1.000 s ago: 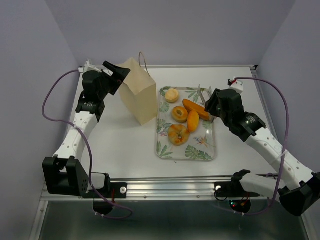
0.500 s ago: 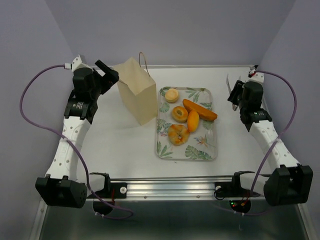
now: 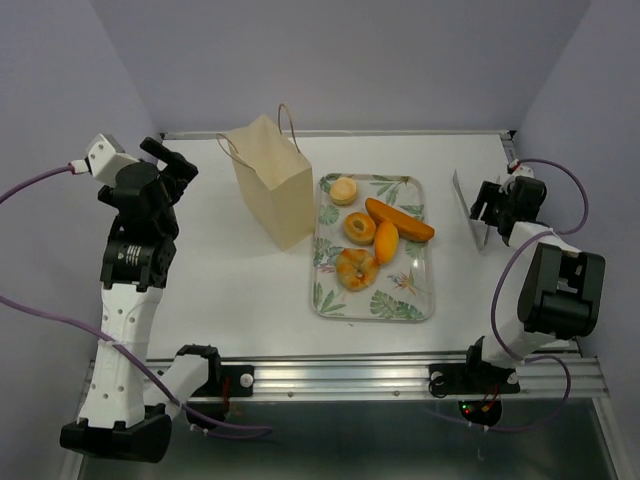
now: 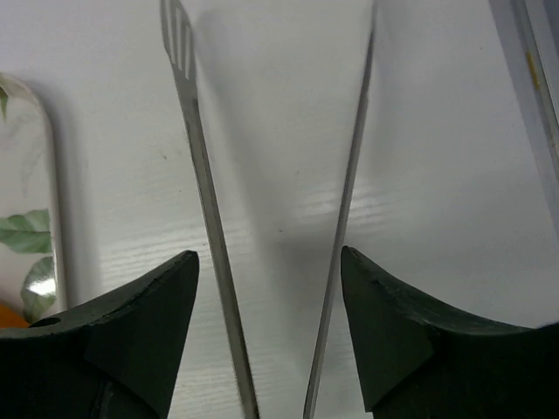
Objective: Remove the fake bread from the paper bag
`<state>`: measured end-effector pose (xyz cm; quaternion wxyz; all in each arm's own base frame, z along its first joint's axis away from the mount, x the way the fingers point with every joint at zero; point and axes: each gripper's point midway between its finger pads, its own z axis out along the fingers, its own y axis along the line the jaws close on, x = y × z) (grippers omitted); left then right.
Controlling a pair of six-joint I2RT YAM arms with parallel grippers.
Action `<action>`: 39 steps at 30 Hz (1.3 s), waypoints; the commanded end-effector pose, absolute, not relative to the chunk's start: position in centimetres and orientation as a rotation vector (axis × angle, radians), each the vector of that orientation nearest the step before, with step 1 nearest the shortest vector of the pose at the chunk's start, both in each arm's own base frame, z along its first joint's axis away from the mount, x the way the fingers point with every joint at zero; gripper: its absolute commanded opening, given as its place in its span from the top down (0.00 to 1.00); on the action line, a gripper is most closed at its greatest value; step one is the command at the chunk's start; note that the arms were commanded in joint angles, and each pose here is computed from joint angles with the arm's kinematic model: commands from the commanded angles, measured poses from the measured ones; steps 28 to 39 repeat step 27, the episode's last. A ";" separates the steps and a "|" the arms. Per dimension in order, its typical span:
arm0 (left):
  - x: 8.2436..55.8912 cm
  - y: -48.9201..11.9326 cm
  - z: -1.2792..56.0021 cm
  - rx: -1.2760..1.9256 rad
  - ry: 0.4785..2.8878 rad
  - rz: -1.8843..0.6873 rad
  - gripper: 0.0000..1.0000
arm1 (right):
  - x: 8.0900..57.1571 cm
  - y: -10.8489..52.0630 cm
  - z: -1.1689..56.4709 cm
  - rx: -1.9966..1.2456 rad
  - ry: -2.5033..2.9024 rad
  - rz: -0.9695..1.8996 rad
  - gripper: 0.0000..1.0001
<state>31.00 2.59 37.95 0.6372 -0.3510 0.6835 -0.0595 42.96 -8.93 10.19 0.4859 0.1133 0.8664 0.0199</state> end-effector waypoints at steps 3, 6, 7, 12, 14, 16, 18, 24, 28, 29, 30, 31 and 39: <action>31.2 3.7 36.6 -0.831 1.579 -0.052 0.01 | 43.2 -10.1 11.5 0.322 2.042 0.003 0.00; 31.1 3.7 36.5 -0.832 1.585 -0.050 0.01 | 42.8 -10.7 13.0 0.374 2.023 -0.026 0.00; 31.1 3.6 36.5 -0.834 1.585 -0.053 0.01 | 43.1 -10.9 14.4 0.402 1.997 -0.027 0.00; 30.4 3.6 36.7 -0.826 1.581 -0.064 0.01 | 40.5 -13.5 21.9 0.646 1.896 -0.163 0.00; 30.1 3.6 36.5 -0.824 1.583 -0.060 0.01 | 39.7 -14.0 25.2 0.732 1.825 -0.174 0.00; 29.7 3.7 36.3 -0.824 1.583 -0.057 0.01 | 37.4 -14.3 26.8 0.810 1.809 -0.206 0.00; 29.6 3.7 36.1 -0.822 1.586 -0.054 0.01 | 36.4 -14.0 27.7 0.826 1.791 -0.202 0.00; 29.3 3.7 35.7 -0.816 1.587 -0.055 0.01 | 33.5 -12.8 30.9 0.806 1.690 -0.156 0.00; 29.3 3.6 35.6 -0.816 1.586 -0.057 0.01 | 33.3 -12.7 31.5 0.794 1.680 -0.152 0.00; 29.3 3.6 35.6 -0.816 1.586 -0.057 0.01 | 33.3 -12.7 31.5 0.794 1.680 -0.152 0.00; 29.3 3.6 35.6 -0.816 1.586 -0.057 0.01 | 33.3 -12.7 31.5 0.794 1.680 -0.152 0.00; 29.3 3.6 35.6 -0.816 1.586 -0.057 0.01 | 33.3 -12.7 31.5 0.794 1.680 -0.152 0.00; 29.3 3.6 35.6 -0.816 1.586 -0.057 0.01 | 33.3 -12.7 31.5 0.794 1.680 -0.152 0.00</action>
